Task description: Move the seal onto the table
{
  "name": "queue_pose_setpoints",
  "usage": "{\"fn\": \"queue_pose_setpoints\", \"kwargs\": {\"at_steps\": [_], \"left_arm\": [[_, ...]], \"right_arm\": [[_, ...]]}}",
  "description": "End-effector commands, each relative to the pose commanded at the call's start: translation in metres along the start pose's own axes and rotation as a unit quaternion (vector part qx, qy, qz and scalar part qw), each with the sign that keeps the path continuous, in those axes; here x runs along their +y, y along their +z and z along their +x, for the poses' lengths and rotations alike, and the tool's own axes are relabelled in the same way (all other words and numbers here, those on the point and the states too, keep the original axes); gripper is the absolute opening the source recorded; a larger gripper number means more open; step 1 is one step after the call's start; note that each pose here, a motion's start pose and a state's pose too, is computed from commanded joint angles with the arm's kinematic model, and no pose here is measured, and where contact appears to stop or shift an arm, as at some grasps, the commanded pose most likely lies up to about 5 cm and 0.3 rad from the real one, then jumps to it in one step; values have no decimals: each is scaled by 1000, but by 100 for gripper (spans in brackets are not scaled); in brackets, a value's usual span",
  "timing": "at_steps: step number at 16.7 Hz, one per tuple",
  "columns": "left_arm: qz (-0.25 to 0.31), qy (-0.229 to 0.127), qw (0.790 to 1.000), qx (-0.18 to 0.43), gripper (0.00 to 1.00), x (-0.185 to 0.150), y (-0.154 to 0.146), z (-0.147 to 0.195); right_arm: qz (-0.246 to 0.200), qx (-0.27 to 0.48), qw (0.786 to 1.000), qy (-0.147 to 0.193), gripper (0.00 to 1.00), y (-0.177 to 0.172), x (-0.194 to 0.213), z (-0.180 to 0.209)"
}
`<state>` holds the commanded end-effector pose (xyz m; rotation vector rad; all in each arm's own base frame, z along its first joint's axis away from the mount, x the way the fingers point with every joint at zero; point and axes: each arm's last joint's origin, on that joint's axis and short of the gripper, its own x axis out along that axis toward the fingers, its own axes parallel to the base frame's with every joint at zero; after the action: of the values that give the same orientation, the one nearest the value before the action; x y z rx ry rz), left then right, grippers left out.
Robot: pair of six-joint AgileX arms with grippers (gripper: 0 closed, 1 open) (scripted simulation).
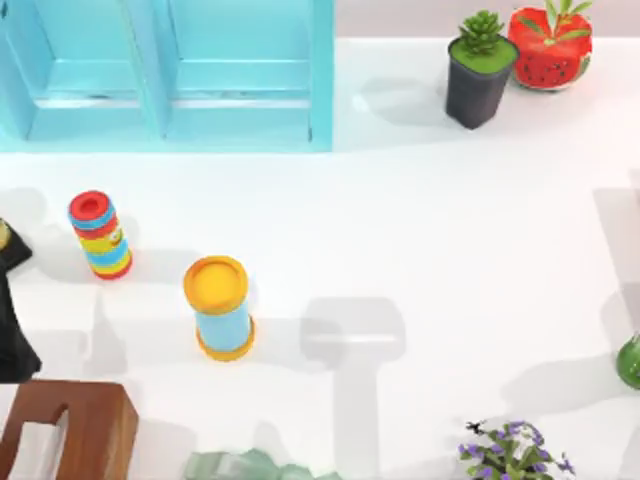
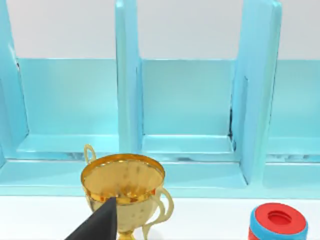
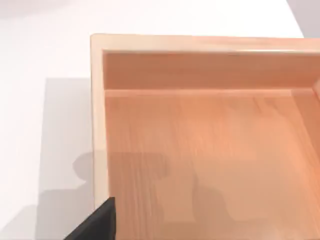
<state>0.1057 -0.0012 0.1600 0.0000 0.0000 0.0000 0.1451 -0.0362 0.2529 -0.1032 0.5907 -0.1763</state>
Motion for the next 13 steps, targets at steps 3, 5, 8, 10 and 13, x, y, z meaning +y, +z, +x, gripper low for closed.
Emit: {"fn": "queue_pose_setpoints", "kwargs": {"at_steps": [3,5,8,10,13], "left_arm": [[0,0,1000,0,100,0,0,0],[0,0,1000,0,100,0,0,0],[0,0,1000,0,100,0,0,0],[0,0,1000,0,100,0,0,0],[0,0,1000,0,100,0,0,0]], "right_arm": [[-11,142,990,1,100,34,-23,26],[-14,234,972,14,100,49,-39,51],[-17,350,935,45,100,59,-64,89],[-19,407,911,67,100,59,-76,108],[-22,458,884,91,100,55,-88,124]]}}
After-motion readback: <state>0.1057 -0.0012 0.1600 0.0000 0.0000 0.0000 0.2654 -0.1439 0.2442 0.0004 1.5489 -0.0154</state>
